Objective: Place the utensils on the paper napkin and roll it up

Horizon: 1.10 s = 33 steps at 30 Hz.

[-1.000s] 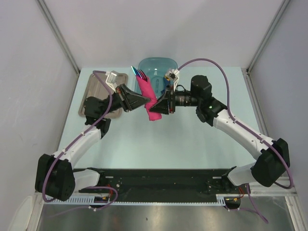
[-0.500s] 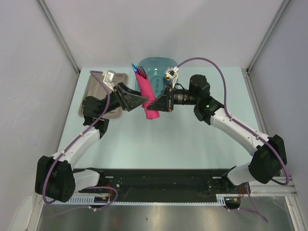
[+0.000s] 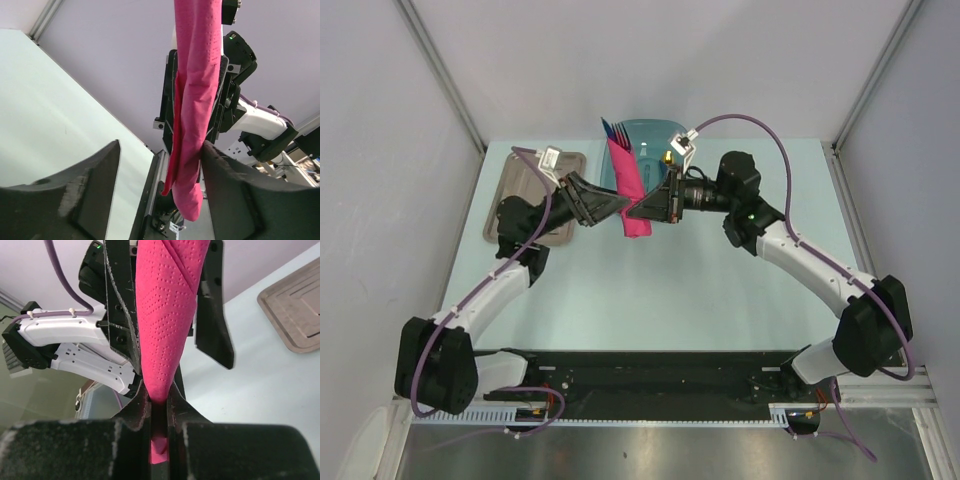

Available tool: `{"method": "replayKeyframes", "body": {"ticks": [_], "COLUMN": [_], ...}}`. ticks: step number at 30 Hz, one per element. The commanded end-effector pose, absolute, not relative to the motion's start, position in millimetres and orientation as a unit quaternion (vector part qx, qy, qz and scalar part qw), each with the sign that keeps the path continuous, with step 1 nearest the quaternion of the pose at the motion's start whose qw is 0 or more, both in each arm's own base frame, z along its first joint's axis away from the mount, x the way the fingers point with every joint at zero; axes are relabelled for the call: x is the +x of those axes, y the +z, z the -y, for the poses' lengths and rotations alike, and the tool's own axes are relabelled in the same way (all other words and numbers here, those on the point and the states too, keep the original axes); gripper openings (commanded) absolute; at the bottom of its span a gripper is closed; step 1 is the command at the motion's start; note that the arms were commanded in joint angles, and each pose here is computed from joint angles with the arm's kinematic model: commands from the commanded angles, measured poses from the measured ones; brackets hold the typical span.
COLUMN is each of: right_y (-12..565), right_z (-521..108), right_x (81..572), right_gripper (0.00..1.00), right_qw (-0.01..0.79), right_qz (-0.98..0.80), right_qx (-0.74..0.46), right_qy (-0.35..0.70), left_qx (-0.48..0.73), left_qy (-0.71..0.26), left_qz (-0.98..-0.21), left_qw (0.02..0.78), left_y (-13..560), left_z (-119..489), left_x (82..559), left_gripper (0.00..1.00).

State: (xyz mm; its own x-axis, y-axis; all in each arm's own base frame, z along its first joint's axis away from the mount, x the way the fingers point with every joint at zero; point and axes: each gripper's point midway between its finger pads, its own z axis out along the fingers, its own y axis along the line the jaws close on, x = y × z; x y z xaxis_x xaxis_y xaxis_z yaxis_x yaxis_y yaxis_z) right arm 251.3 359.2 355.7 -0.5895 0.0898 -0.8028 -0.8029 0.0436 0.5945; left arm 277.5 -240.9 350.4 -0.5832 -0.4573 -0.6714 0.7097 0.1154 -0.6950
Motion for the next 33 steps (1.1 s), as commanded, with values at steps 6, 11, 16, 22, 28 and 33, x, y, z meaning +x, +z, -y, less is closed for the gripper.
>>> {"method": "replayKeyframes", "body": {"ticks": [6,11,16,22,28,33], "right_y": [388,382,378,369,355,344], "right_z": [-357,-353,-340,-313,-269,-242], "right_x": [250,253,271,310,349,370], "right_gripper": [0.00,0.00,0.20,0.89,1.00,1.00], "right_qw": [0.391,0.393,0.398,0.432,0.460,0.467], "right_qz": [-0.590,-0.596,-0.612,-0.651,-0.688,-0.705], "right_qx": [-0.305,-0.304,-0.288,-0.248,-0.197,-0.167], "right_qy": [0.638,0.631,0.619,0.574,0.526,0.508], "left_qx": [0.118,0.117,0.120,0.095,0.090,0.073], "left_qy": [-0.667,-0.668,-0.658,-0.609,-0.588,-0.596], "left_qz": [-0.574,-0.573,-0.588,-0.656,-0.681,-0.695], "left_qw": [0.460,0.459,0.456,0.436,0.427,0.396], "left_y": [376,377,376,347,328,301], "left_z": [251,253,258,265,275,288], "left_x": [281,288,303,343,389,423], "left_gripper": [0.30,0.00,0.00,0.00,0.00,0.00]}}
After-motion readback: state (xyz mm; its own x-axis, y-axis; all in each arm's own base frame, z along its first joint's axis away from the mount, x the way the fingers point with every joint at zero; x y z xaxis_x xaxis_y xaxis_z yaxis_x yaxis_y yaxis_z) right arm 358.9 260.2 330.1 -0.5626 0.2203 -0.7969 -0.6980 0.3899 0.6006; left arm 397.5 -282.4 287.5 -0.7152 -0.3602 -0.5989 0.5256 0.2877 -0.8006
